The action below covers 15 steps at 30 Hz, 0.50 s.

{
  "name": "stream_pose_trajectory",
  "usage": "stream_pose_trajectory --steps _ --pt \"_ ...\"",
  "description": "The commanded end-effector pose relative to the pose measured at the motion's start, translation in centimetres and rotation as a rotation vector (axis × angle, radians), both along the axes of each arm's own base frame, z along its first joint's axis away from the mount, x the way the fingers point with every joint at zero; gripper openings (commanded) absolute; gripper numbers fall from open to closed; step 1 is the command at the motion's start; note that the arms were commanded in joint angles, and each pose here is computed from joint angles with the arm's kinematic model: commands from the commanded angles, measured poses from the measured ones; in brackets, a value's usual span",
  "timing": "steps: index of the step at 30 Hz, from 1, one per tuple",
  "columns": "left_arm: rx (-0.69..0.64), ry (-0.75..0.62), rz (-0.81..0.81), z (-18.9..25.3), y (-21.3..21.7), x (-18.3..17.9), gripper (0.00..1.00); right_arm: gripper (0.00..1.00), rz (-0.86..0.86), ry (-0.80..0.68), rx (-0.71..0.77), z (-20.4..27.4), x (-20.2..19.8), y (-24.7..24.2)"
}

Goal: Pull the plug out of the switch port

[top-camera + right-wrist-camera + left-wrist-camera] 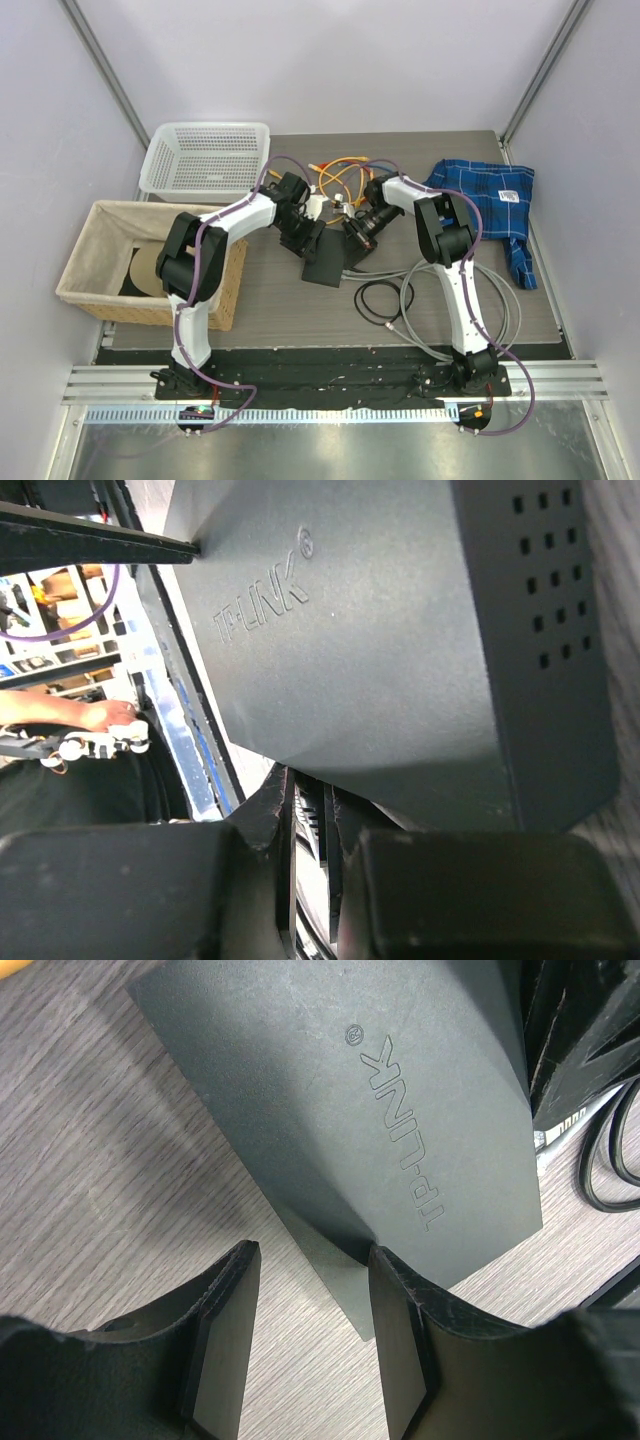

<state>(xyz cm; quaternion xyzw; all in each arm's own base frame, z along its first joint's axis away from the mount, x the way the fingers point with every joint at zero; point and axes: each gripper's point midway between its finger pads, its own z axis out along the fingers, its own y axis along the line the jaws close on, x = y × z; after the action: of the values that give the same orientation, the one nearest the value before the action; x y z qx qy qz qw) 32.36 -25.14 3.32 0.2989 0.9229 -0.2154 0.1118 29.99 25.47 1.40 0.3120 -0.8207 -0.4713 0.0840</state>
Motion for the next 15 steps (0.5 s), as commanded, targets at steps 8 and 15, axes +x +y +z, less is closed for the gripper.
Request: stream_pose_trajectory --steps 8,15 --pt "0.192 0.011 -0.015 -4.7 3.2 -0.5 0.51 0.02 0.166 -0.255 -0.399 -7.8 1.7 -5.5" --pt "0.188 0.01 -0.012 -4.8 3.1 -0.4 0.51 0.02 0.207 -0.291 -0.466 -8.5 1.7 -6.7"
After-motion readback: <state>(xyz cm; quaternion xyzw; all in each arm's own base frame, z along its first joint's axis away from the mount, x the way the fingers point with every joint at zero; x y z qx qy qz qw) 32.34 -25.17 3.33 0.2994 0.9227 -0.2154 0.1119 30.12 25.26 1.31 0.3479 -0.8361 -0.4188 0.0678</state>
